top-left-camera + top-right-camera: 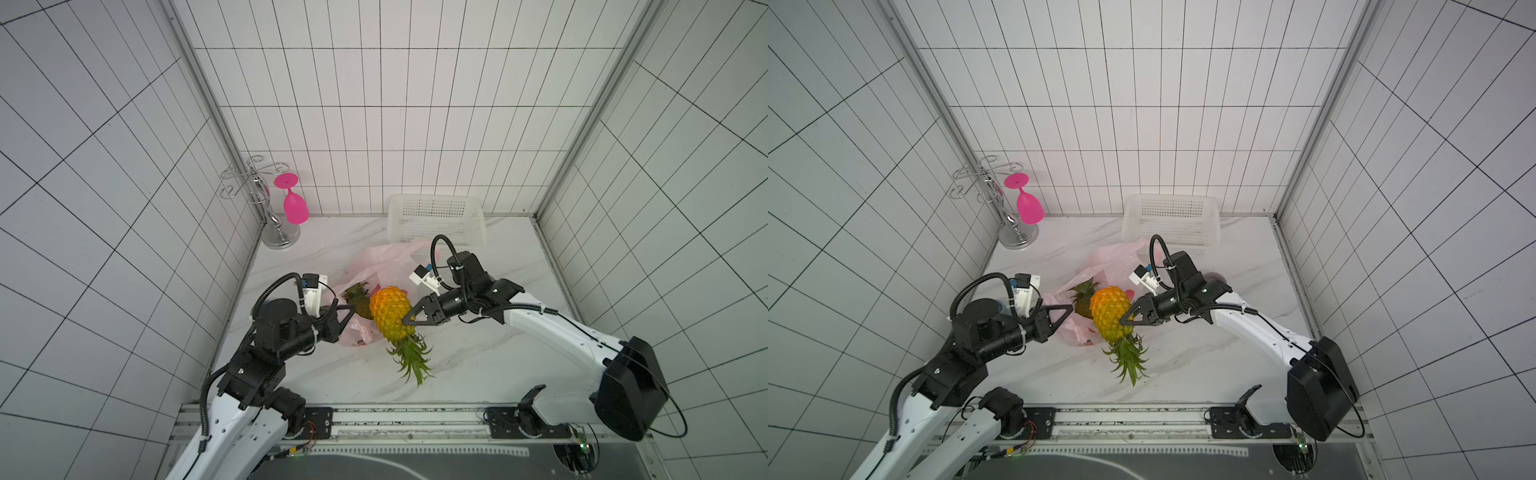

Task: Place the pineapple into a plastic bag & tie a knot
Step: Place the pineapple in the plastic bag.

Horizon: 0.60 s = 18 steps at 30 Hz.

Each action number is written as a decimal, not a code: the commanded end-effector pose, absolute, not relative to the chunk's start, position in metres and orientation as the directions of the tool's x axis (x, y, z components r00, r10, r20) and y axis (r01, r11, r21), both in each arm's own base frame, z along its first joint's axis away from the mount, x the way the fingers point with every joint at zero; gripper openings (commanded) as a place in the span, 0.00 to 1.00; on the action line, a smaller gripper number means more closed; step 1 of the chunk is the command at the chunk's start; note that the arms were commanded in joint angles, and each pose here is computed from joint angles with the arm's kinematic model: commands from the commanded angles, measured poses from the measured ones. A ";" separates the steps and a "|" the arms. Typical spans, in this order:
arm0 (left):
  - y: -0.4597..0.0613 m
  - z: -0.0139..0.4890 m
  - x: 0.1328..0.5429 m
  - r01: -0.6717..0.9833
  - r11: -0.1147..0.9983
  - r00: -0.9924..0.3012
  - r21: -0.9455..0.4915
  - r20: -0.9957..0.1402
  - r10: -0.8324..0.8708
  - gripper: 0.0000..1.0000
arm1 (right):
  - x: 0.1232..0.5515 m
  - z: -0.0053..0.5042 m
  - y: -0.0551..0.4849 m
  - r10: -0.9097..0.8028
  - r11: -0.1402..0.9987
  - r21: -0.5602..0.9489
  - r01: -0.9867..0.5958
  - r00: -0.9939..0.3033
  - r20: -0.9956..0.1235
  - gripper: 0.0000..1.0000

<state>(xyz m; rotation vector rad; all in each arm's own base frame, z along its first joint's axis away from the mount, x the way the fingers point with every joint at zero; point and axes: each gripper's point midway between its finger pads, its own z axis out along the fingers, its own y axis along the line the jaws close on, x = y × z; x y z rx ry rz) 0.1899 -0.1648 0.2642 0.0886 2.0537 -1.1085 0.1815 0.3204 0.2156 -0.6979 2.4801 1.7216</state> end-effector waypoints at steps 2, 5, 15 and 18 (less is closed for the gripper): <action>-0.169 0.261 0.184 0.435 0.597 -0.696 -0.674 -0.672 -0.252 0.00 | 0.191 0.232 0.339 -0.357 0.194 0.900 -0.389 -0.883 -0.305 0.00; -0.172 0.259 0.180 0.449 0.582 -0.705 -0.678 -0.669 -0.235 0.00 | 0.203 0.227 0.348 -0.363 0.199 0.913 -0.357 -0.892 -0.269 0.00; -0.182 0.245 0.169 0.467 0.538 -0.752 -0.702 -0.635 -0.175 0.00 | 0.247 0.244 0.363 -0.278 0.153 0.956 -0.249 -0.940 -0.200 0.00; -0.186 0.241 0.166 0.471 0.530 -0.764 -0.705 -0.626 -0.155 0.00 | 0.263 0.247 0.364 -0.227 0.152 0.964 -0.219 -0.957 -0.181 0.00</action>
